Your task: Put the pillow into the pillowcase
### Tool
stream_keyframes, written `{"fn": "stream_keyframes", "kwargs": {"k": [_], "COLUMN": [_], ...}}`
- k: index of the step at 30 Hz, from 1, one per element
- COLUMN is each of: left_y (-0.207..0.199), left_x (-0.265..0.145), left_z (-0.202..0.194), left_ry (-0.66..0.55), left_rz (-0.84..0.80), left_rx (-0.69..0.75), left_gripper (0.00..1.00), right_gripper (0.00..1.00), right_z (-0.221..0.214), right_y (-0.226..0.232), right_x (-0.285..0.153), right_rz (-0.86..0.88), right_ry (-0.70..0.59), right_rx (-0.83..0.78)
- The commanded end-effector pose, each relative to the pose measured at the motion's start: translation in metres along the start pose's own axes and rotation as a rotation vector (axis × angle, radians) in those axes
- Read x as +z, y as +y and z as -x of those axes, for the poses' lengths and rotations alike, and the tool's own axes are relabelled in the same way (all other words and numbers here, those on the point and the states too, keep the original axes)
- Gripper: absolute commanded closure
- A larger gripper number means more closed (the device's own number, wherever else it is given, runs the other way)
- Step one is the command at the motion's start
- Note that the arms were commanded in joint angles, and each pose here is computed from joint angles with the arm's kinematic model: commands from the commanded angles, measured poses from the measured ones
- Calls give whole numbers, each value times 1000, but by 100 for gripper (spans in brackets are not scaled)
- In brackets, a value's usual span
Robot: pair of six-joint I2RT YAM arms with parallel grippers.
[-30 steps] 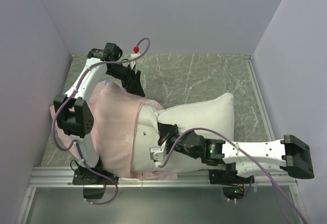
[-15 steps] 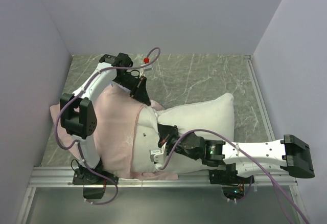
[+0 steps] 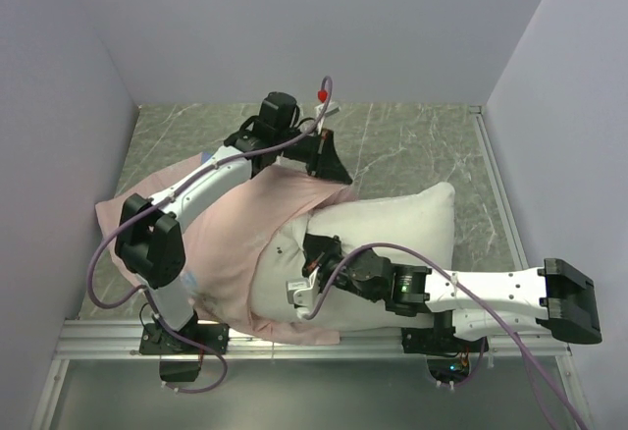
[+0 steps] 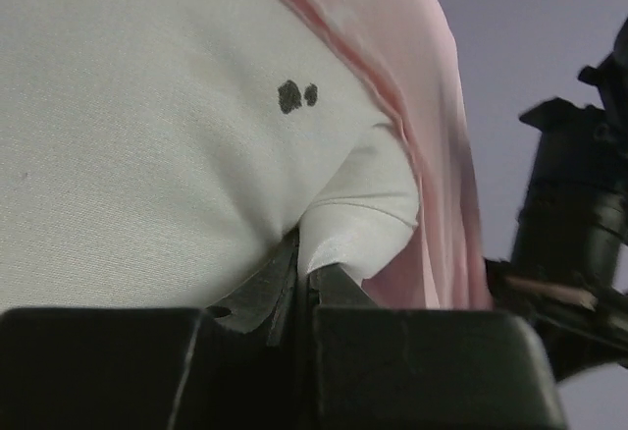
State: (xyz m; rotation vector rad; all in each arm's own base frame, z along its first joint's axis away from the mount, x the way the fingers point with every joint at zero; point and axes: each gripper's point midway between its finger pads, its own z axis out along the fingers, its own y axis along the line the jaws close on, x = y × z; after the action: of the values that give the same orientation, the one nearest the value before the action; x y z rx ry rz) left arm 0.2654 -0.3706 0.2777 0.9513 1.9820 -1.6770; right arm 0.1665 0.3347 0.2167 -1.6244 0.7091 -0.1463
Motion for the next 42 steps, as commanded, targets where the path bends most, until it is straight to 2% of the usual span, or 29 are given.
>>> {"fn": "stream_keyframes", "kwargs": {"k": [1, 4, 7, 8, 10, 12, 13, 15, 17, 19, 20, 22, 23, 24, 25, 26, 28, 30, 31, 32, 33, 34, 35, 36, 37, 38, 39, 40, 42], "left_y": [-54, -45, -27, -19, -8, 6, 15, 19, 50, 84, 94, 117, 121, 112, 124, 121, 117, 132, 119, 121, 145, 120, 120, 136, 122, 126, 135, 131, 135], "left_x": [12, 15, 19, 22, 33, 44, 53, 59, 58, 21, 2, -51, -66, -84, -105, -119, -163, -190, -218, -227, -227, -239, -242, -238, -242, -245, -242, -240, -237], "left_z": [81, 99, 111, 106, 115, 112, 119, 124, 127, 154, 165, 185, 189, 205, 201, 207, 217, 205, 208, 197, 166, 163, 150, 120, 114, 103, 83, 79, 66], "left_ry": [-236, -279, -304, -274, -249, -190, -176, -158, -172, -273, -313, -376, -377, -390, -375, -386, -442, -445, -482, -452, -403, -423, -414, -378, -386, -356, -316, -306, -260], "left_rz": [-65, -12, 62, 86, 114, 107, 94, 72, 100, 175, 185, 244, 264, 294, 339, 362, 463, 583, 688, 752, 813, 866, 897, 920, 935, 970, 983, 992, 1010], "left_rx": [155, 164, 200, 181, 250, 238, 241, 277, 296, 319, 314, 268, 273, 367, 335, 360, 377, 341, 364, 389, 327, 370, 366, 306, 311, 327, 288, 296, 307], "left_gripper": [100, 100, 100, 100, 100, 100, 100, 100, 100, 86, 69, 59, 50, 48, 44, 29, 15, 9, 9, 8, 8, 9, 9, 9, 10, 12, 13, 13, 16], "right_gripper": [100, 100, 100, 100, 100, 100, 100, 100, 100, 100, 100, 100, 100, 100, 100, 100, 100, 100, 100, 100, 100, 100, 96, 87, 80, 72, 57, 49, 34], "right_z": [50, 52, 25, 16, -26, -62, -84, -106, -129, -153, -170, -191, -213, -222, -230, -238, -258, -269, -269, -271, -268, -269, -267, -262, -260, -252, -242, -232, -210], "right_y": [-31, -32, -41, -47, -63, -69, -87, -86, -88, -71, -70, -58, -46, -41, -44, -40, -29, -27, -24, -17, -24, -19, -25, -42, -37, -53, -73, -68, -100], "right_x": [-4, -10, -4, -1, 14, 32, 36, 48, 52, 59, 56, 61, 64, 67, 72, 76, 87, 95, 99, 98, 101, 99, 97, 98, 91, 86, 84, 76, 63], "right_rz": [-34, -30, -57, -72, -108, -134, -172, -166, -198, -181, -178, -153, -131, -122, -121, -114, -93, -86, -80, -55, -69, -43, -51, -86, -47, -63, -92, -35, -56], "right_ry": [-221, -242, -171, -147, -38, 49, 89, 123, 143, 191, 214, 263, 315, 338, 353, 372, 430, 461, 462, 480, 472, 495, 498, 491, 524, 514, 489, 491, 441], "right_rx": [26, 44, 94, 120, 181, 221, 245, 262, 243, 277, 299, 363, 393, 416, 447, 465, 522, 563, 598, 622, 657, 683, 710, 764, 803, 837, 901, 946, 1014]}}
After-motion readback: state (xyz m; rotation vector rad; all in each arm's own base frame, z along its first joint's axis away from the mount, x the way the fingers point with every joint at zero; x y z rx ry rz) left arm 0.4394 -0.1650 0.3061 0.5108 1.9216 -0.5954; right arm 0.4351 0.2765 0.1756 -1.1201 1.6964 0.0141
